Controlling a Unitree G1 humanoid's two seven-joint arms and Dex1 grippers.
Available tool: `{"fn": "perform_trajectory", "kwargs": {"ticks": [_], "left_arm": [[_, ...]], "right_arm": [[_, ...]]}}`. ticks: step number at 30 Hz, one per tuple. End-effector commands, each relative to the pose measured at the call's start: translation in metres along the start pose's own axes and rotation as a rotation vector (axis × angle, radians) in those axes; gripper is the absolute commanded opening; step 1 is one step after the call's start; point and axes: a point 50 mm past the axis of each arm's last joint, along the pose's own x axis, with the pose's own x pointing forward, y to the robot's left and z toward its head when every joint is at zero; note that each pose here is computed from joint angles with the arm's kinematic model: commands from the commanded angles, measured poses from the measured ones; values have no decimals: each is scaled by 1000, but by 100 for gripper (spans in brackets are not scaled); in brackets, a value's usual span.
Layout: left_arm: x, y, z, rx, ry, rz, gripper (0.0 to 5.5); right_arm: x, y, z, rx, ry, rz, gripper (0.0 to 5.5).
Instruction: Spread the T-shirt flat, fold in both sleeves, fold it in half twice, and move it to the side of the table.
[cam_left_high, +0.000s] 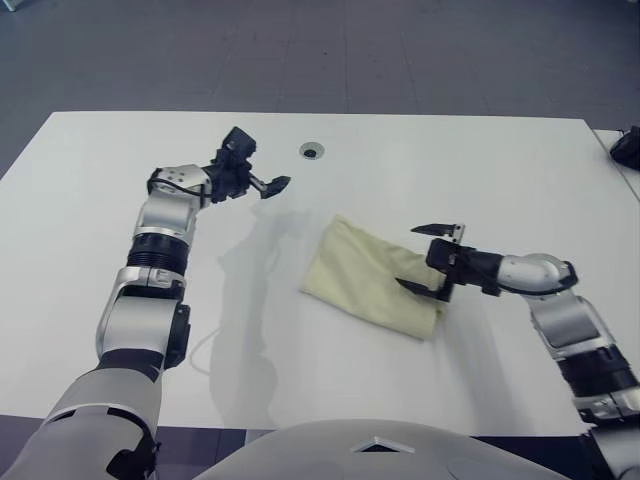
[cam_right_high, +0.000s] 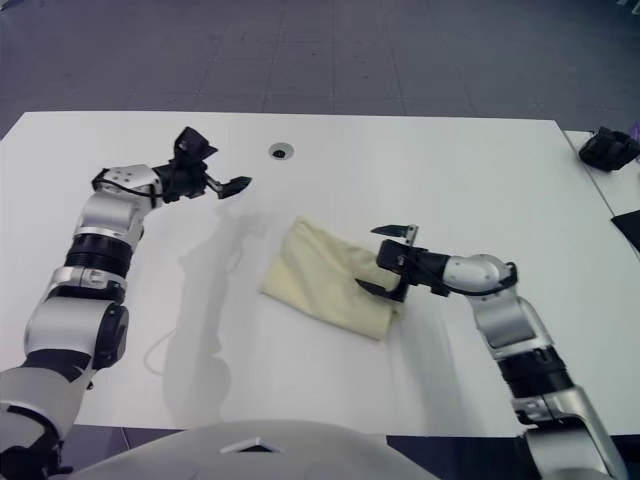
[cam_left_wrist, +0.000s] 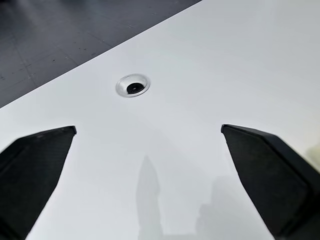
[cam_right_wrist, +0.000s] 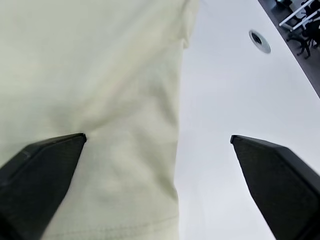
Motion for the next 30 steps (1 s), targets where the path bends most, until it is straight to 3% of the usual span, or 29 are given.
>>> {"fn": "perform_trajectory", "kwargs": {"ticks": [1,8,12,16,23,27,30], "left_arm": [[-25,6,-11,-25,5,60,540],[-44,12,13,-78,-122,209,540],[-41,10,30,-117,-204,272,540],[-35,8,48,-127,-283,315,540],[-41,16,78,-147,-406,393,540],[-45,14,87,-132,-439,410,540],[-49,9,89,-132,-460,423,540]], "right_arm": [[-33,15,-7,42,97,77,538],[-43,-2,71,52,-156,3,538],[-16,18,72,230,-243,19,538],[11,46,55,439,-283,36,538],[44,74,-3,546,-127,49,538],[45,86,-65,610,106,-92,538],[24,93,-120,745,314,-348,538]]}}
